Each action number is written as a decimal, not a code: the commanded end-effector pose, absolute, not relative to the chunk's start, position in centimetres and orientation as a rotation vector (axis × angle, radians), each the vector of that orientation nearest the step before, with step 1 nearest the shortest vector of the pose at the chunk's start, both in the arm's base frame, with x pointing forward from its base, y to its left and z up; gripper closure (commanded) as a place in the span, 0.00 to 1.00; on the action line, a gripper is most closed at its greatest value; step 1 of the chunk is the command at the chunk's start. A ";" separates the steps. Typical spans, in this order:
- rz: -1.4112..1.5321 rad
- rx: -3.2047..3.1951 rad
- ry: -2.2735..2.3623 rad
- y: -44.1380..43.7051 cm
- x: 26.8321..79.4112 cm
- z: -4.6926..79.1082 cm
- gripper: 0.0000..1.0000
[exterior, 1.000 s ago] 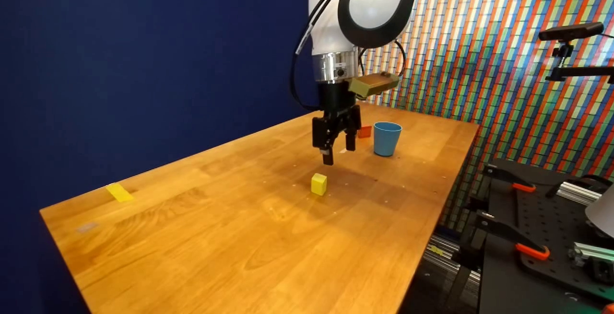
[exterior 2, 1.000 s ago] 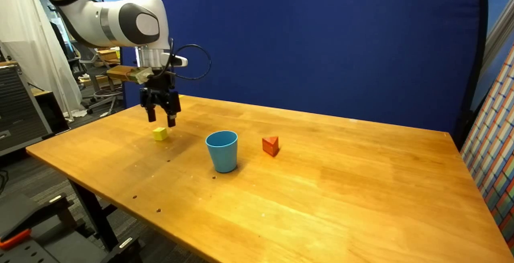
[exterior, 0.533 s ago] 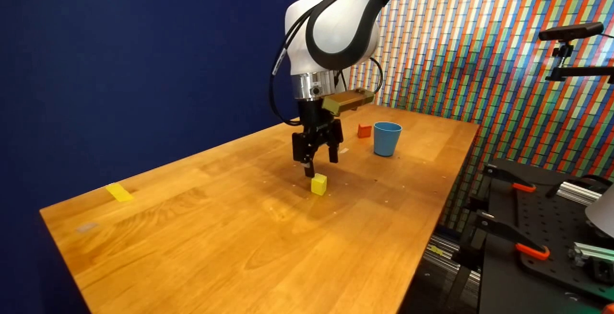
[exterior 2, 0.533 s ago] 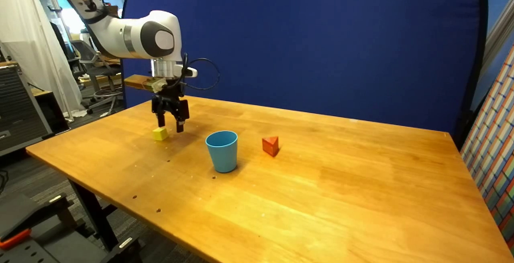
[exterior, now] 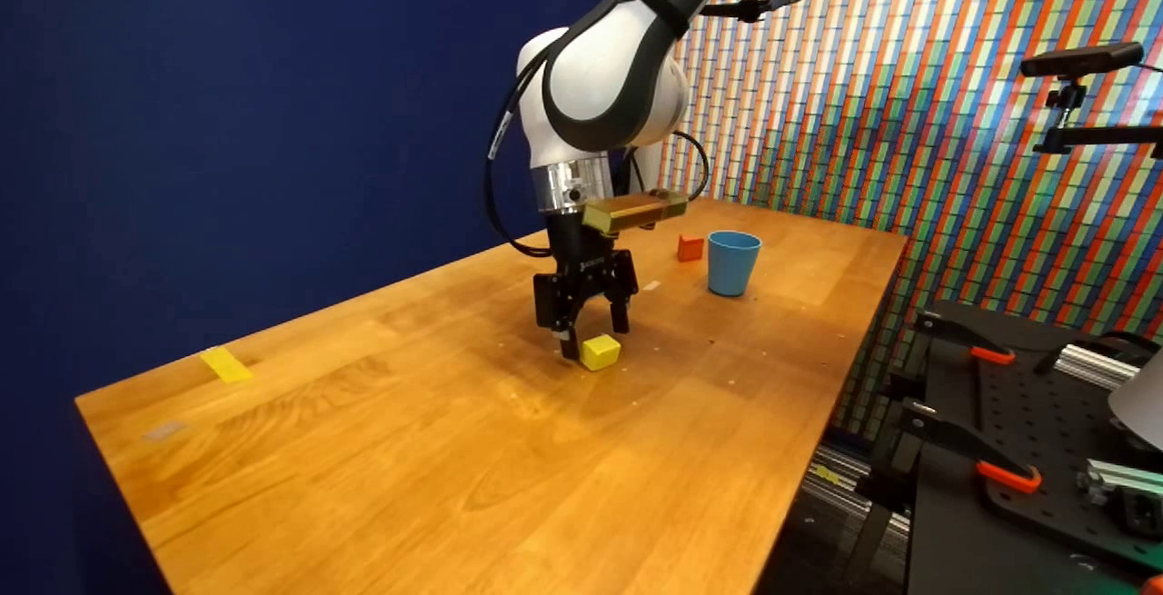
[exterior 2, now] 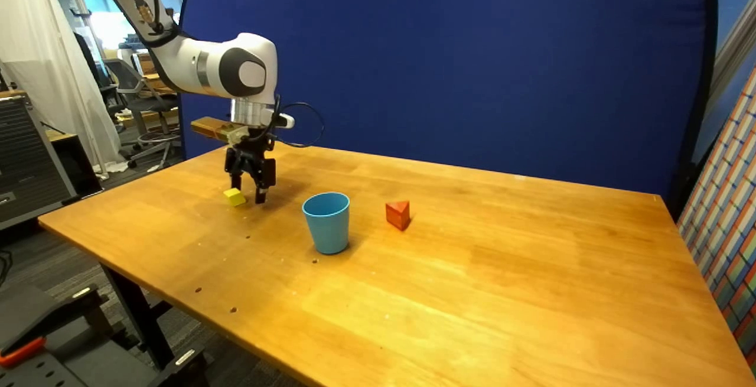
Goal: Pick up the yellow block from the table and put it in the light blue cup.
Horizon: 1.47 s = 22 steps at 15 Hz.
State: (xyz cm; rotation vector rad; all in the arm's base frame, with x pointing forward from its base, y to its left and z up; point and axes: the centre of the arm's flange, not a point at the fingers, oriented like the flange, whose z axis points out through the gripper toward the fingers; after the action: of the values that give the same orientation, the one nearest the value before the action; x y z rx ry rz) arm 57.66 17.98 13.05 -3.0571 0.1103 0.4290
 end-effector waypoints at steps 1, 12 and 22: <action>0.482 -3.000 0.145 19.1 57.8 12.6 0.00; 0.489 -2.993 0.294 18.7 56.0 14.9 0.84; 0.388 -2.961 0.848 5.6 49.5 24.4 0.86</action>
State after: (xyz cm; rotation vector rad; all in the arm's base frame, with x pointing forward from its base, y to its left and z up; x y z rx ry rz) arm 52.87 9.77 19.78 -2.9898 0.6723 0.4484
